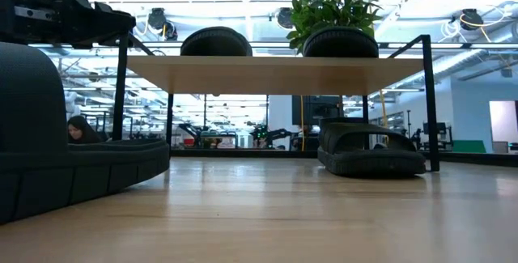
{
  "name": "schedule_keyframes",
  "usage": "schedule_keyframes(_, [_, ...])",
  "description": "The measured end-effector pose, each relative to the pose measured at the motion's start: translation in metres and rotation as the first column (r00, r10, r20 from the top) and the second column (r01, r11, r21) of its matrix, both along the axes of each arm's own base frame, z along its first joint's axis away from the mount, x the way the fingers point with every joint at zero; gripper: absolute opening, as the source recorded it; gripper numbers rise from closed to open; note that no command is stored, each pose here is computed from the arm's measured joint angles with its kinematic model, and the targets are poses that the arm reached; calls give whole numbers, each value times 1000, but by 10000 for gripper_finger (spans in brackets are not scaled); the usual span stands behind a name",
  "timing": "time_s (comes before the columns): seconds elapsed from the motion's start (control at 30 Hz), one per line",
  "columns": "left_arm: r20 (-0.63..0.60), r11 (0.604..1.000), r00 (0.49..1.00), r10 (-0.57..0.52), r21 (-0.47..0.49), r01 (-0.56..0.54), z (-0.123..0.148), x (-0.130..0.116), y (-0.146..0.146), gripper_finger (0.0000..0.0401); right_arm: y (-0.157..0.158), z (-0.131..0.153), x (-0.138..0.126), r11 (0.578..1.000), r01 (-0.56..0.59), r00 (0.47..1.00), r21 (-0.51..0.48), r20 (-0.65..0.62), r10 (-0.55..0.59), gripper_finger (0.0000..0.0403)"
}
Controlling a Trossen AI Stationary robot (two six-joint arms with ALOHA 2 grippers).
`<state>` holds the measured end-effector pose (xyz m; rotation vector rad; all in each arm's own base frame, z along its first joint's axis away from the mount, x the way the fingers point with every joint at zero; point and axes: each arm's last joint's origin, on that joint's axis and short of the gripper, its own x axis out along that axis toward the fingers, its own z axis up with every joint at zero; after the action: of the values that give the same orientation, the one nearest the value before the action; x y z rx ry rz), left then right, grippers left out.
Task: Pick and place slides into the shelf
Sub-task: Put the black slide under the shelf
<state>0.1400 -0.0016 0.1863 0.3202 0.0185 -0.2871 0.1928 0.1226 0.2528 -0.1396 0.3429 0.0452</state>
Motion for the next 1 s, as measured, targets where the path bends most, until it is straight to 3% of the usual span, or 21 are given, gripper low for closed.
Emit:
schedule_keyframes(0.13, [1, 1000, 1000, 0, 2, 0, 0, 0, 0, 26, -26, -9, -9, 980, -172, 978, 98, 135, 158, 0])
schedule_keyframes(0.3, [2, 1000, 1000, -1, 2, 1, 0, 0, 0, 26, -52, -20, -24, 974, -177, 970, 141, 194, 148, 0])
schedule_keyframes(0.6, [2, 1000, 1000, -1, 2, 1, 0, 0, 0, 26, -63, 2, -57, 967, -249, 914, 45, 343, 219, 0])
schedule_keyframes(0.7, [1, 1000, 1000, -2, -2, 2, 0, 0, 0, 26, -68, 1, -67, 980, -198, 933, 26, 312, 180, 0])
schedule_keyframes(0.87, [6, 1000, 1000, -3, 12, 3, 0, 0, 0, 26, -73, -7, -72, 990, -118, 947, 74, 308, 90, 0])
schedule_keyframes(1.0, [13, 999, 1000, -5, 32, 4, 0, 0, 0, 26, -76, -20, -73, 999, -43, 953, 33, 300, 31, 0])
